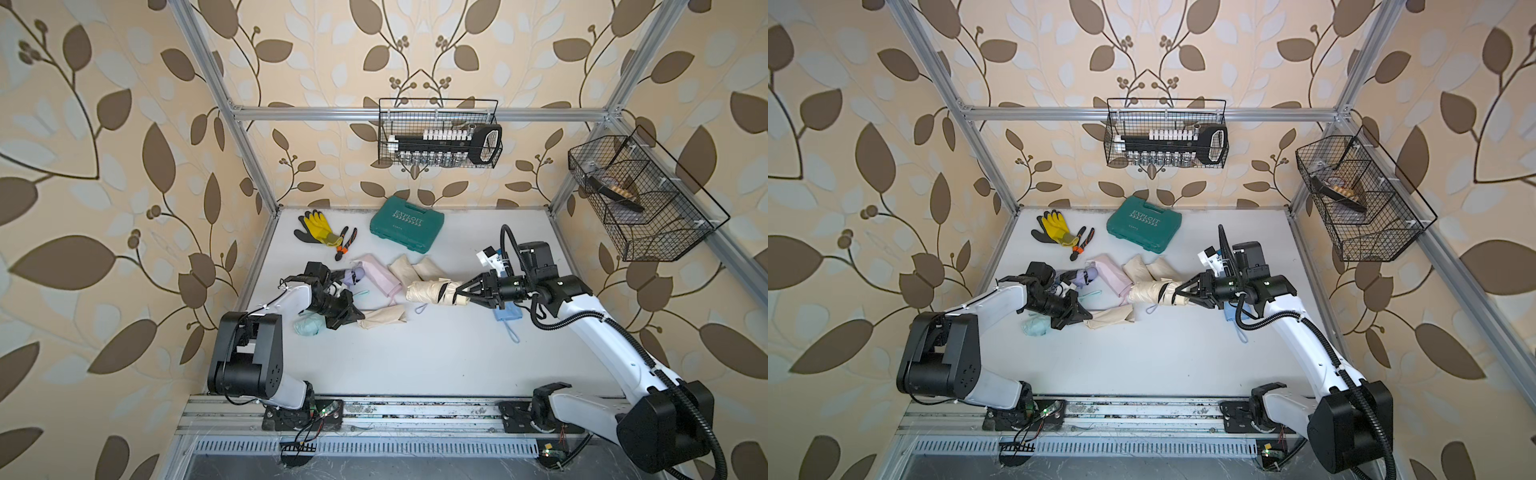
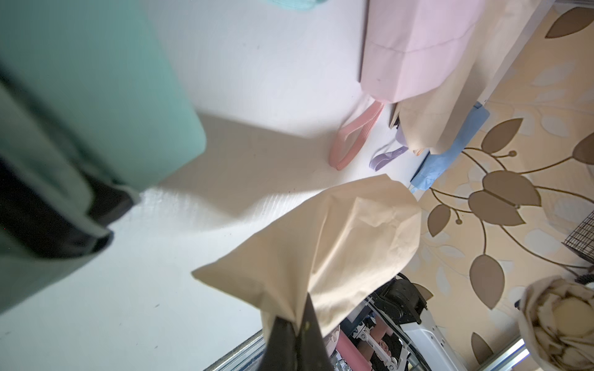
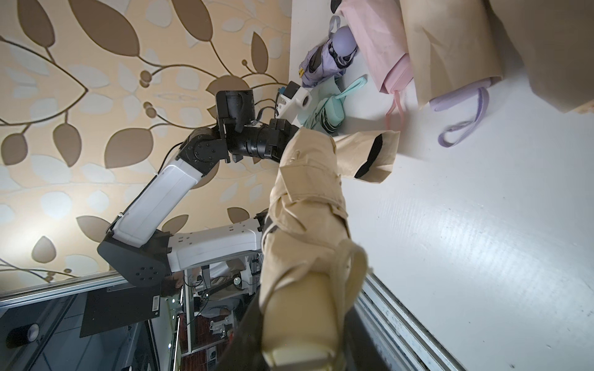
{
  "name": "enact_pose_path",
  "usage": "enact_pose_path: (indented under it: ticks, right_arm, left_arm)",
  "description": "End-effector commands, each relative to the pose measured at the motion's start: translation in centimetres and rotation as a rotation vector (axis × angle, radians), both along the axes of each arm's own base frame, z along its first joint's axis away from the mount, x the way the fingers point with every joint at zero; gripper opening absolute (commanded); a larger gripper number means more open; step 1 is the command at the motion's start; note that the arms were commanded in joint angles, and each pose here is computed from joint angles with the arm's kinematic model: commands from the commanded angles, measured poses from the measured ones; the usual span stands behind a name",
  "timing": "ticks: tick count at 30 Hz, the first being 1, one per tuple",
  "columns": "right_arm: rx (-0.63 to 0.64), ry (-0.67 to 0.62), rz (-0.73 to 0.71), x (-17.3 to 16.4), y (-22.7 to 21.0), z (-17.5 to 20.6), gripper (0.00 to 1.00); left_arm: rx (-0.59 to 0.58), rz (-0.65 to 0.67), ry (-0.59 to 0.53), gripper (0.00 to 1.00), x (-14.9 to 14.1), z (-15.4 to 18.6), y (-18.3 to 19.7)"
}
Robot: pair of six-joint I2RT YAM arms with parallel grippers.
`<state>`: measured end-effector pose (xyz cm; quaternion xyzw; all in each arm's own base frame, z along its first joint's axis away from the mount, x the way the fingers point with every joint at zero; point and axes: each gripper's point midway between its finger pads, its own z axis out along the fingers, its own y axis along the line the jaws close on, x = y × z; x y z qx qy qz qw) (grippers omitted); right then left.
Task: Take umbrellas out of sleeves
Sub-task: Take out the umbrella from the umbrella sleeve, then place the umbrella sleeve at the center of the board.
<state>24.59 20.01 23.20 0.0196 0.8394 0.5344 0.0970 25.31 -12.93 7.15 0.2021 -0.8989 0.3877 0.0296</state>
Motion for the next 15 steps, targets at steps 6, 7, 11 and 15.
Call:
enact_pose_path:
  ticks: [6,7,11,15]
  right_arm:
    - [0.058,-0.01,0.048,-1.4,0.7,0.2,0.13]
    - [0.059,-0.005,0.048,-1.5,0.6,0.0,0.13]
    - [0.059,0.009,0.054,-2.2,0.7,-0.7,0.13]
    - [0.052,0.025,0.06,-2.8,0.8,-1.3,0.13]
  left_arm:
    - [-0.039,-0.027,-0.022,0.05,-1.0,1.1,-1.7]
    - [-0.039,-0.033,-0.025,0.06,-1.1,1.2,-1.9]
    - [-0.022,-0.051,-0.027,0.08,-1.8,0.8,-2.6]
    - [-0.008,-0.053,-0.009,0.15,-2.5,0.1,-2.5]
